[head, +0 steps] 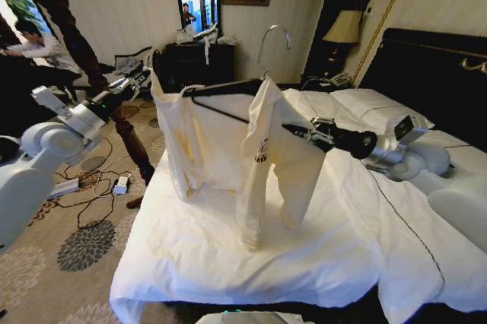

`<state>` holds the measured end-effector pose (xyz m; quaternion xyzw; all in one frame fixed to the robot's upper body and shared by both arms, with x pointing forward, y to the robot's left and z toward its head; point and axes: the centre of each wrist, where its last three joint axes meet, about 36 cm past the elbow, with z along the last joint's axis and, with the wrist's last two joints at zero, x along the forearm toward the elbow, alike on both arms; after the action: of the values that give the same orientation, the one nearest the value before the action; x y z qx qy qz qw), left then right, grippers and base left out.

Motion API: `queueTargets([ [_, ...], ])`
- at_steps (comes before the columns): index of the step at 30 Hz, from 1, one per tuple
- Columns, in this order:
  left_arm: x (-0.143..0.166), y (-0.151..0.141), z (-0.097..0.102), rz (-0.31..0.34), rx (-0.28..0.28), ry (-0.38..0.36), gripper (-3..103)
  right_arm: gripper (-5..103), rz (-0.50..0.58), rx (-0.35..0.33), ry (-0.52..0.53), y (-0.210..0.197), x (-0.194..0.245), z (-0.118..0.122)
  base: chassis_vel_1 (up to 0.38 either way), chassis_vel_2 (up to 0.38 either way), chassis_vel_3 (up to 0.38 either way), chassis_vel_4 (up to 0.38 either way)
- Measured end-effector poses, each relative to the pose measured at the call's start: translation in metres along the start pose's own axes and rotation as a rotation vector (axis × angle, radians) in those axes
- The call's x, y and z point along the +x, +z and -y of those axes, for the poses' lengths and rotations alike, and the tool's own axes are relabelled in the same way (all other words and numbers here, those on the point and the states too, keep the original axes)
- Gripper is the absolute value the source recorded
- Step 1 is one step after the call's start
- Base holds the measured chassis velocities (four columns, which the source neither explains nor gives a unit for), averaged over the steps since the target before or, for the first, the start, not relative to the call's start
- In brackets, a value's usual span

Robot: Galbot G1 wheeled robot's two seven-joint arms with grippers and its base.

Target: Pick up the clothes from the bed and hang them on the clothes hanger.

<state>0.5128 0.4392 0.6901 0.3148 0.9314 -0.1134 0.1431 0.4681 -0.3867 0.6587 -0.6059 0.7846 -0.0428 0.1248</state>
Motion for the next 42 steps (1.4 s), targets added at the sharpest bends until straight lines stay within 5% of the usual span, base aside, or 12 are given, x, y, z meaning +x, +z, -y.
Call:
queueTargets([
  [13,0.003,-0.011,-0.014,0.03,0.024,-0.059,0,19,-0.002,-0.045,-0.14,0.016,0.015,0.013,0.0,0.0,0.0,0.0],
  [29,-0.017,-0.019,0.033,0.034,0.066,0.024,0,19,0.048,-0.119,-0.104,0.045,-0.019,-0.007,0.0,0.0,0.0,0.0],
  [42,-0.025,-0.008,0.055,0.026,0.092,0.058,0,19,0.006,-0.11,-0.093,0.07,-0.036,-0.013,0.0,0.0,0.0,0.0],
])
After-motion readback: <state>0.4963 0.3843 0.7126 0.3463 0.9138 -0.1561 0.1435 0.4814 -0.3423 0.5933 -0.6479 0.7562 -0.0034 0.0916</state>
